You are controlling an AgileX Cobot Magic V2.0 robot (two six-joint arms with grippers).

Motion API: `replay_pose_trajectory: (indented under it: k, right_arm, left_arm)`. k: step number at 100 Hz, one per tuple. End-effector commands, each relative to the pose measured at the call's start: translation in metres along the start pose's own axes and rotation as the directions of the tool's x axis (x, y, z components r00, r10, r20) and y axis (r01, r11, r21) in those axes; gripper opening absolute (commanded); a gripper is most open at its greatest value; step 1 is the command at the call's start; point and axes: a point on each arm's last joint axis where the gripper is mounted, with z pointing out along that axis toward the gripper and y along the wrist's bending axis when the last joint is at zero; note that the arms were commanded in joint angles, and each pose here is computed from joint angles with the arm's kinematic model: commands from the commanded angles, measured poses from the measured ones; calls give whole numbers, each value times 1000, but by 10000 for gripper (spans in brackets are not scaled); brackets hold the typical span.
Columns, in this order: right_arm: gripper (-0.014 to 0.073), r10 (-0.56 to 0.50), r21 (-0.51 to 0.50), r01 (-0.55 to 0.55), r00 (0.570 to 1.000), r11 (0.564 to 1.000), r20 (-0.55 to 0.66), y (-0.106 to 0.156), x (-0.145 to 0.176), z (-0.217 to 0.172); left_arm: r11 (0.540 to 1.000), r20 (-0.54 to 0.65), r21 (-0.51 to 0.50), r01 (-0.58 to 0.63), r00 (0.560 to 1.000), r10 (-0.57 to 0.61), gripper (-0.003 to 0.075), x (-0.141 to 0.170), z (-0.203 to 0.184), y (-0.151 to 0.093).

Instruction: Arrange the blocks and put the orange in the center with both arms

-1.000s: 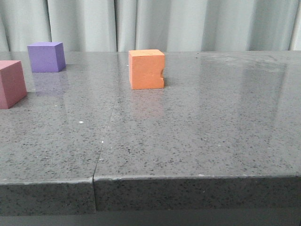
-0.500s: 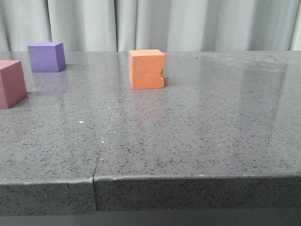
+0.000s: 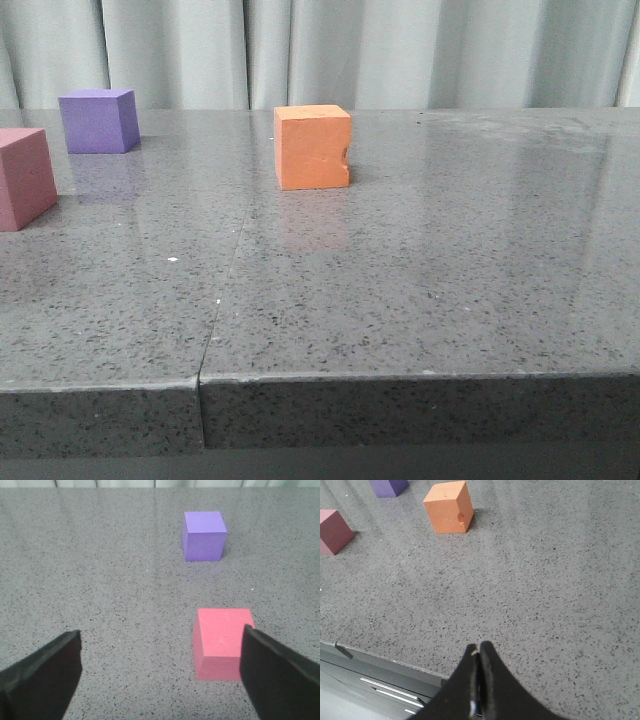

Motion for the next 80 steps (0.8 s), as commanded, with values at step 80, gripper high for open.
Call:
replay_pose_trajectory:
  k: [80]
  right_arm:
    - [-69, -18, -14, 19, 996, 1000, 85, 3, -13, -3]
  left_arm:
    - [782, -40, 463, -417, 872, 488, 659, -105, 88, -40]
